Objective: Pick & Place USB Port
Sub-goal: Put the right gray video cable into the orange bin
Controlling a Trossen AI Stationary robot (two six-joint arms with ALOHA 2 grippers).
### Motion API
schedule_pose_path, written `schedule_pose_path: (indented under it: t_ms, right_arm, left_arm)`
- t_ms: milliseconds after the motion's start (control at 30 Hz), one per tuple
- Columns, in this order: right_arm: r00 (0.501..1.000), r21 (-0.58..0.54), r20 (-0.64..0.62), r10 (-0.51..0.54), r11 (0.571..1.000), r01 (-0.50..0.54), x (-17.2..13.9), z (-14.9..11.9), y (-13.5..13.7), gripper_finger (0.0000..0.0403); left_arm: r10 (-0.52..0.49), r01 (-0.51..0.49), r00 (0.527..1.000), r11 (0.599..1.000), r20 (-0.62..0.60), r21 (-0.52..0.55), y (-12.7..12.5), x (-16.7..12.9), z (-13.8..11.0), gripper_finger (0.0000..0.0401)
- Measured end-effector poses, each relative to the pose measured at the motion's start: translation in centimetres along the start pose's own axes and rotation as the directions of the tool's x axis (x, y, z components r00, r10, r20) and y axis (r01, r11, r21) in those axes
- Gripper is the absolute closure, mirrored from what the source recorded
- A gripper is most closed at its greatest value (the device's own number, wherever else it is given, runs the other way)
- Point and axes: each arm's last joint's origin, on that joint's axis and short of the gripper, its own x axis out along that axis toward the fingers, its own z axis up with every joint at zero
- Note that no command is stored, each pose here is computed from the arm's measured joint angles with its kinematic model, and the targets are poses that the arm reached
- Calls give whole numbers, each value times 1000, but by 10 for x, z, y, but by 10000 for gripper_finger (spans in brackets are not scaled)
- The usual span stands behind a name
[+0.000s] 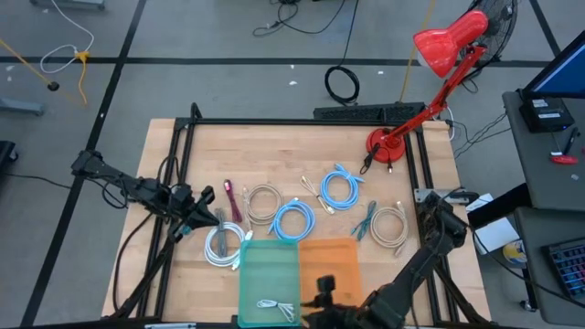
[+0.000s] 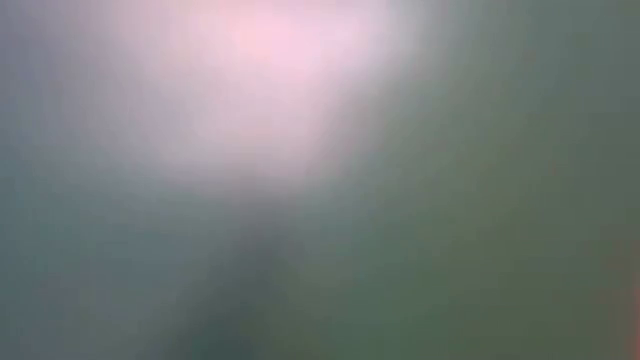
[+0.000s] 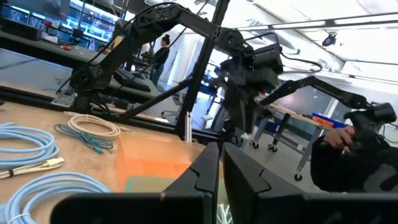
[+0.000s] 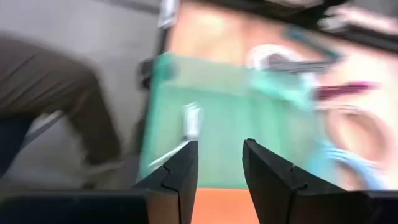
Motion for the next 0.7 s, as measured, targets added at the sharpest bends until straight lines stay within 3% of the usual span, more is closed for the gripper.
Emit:
schedule_pose_path:
  t_ms: [167,367,500,700]
  right_arm:
    - [968,102,22,-249,964,246,-12,-7,-16,287]
    - [887,256,-20,-462,855,451,-20,-23,-41,287]
    - [826,387,-91,-556,745,543,-25,-33,-59,287]
    - [785,465,-172,-596,653,598,-18,-48,-92,287]
  left_arm:
    - [0,0,1000,1000,-1,0,0,0,0,377]
    - [2,-2,1000,1000,-6,-2,0,0,-1,377]
    - [2,-3,1000,1000,-8,-2,0,0,-1,377]
    - [3,-3,1000,1000,-12,-2,0,0,-1,377]
